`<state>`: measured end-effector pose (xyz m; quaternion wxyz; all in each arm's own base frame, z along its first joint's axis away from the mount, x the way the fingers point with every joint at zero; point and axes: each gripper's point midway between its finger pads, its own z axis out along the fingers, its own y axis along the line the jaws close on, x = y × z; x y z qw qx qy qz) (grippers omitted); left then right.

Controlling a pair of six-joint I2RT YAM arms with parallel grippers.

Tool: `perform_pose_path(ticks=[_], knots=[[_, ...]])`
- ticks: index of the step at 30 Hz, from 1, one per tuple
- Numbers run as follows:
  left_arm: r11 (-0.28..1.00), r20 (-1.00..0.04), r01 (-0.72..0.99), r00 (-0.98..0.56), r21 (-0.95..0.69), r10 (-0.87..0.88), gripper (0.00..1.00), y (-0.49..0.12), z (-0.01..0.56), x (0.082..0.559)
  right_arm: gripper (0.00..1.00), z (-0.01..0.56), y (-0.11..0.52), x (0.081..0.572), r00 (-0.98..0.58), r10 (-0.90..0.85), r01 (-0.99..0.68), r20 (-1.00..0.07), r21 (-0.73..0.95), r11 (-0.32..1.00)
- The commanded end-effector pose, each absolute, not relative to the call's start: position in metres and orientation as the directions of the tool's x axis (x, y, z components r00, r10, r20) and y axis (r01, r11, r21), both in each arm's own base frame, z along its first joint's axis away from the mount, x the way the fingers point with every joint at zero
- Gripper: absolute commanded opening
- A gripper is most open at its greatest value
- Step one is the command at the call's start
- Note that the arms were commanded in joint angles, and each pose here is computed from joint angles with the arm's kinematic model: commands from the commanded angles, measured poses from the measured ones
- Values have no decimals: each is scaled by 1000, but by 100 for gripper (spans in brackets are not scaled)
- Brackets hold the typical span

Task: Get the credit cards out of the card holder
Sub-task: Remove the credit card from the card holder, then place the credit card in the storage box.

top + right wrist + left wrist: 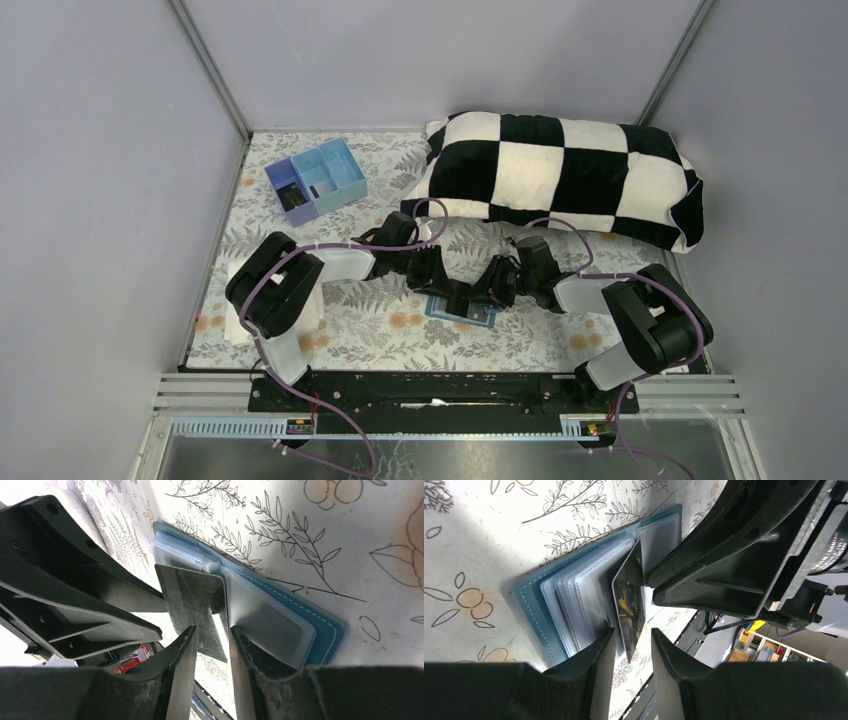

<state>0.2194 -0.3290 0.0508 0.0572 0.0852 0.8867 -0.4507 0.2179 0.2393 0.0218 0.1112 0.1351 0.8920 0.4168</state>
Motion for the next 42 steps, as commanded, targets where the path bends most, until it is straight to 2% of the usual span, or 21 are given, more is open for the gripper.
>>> perform_pose_path(ticks=[1, 6, 12, 13, 18, 21, 26, 30, 33, 36, 38, 42], knots=[[547, -184, 220, -975, -807, 121, 36, -338, 49, 219, 38, 17, 240, 214, -944, 318, 142, -86, 765, 628], [525, -180, 226, -974, -821, 138, 34, -342, 48, 215, 38, 18, 241, 215, -944, 318, 140, -87, 767, 627], [522, -170, 219, -975, -824, 141, 26, -353, 44, 220, 38, 19, 242, 216, -944, 318, 137, -91, 769, 624], [522, -173, 222, -975, -824, 140, 24, -354, 45, 221, 38, 19, 242, 216, -943, 319, 138, -90, 769, 625], [539, -170, 222, -975, -812, 144, 1, -354, 48, 222, 38, 19, 241, 215, -944, 318, 137, -91, 766, 628], [548, -193, 239, -971, -801, 141, 0, -352, 70, 224, 37, 18, 240, 215, -943, 319, 138, -93, 764, 631], [689, -275, 305, -948, -657, 157, 0, -321, 99, 237, 37, 18, 240, 216, -940, 330, 149, -87, 766, 626], [783, -311, 315, -936, -537, 163, 0, -280, 123, 250, 41, 31, 238, 221, -931, 339, 121, -133, 764, 634], [872, -381, 263, -920, -413, 97, 0, -240, 159, 277, 45, 40, 233, 225, -924, 336, 92, -185, 744, 662], [971, -514, 130, -858, -200, 9, 0, -185, 193, 312, 48, 46, 229, 229, -916, 336, 76, -218, 728, 681], [994, -621, 6, -782, -107, -62, 0, -152, 214, 337, 50, 48, 229, 231, -915, 335, 70, -227, 726, 684], [990, -771, -139, -632, 18, -75, 0, -105, 248, 380, 53, 49, 230, 230, -921, 320, 65, -223, 720, 691]])
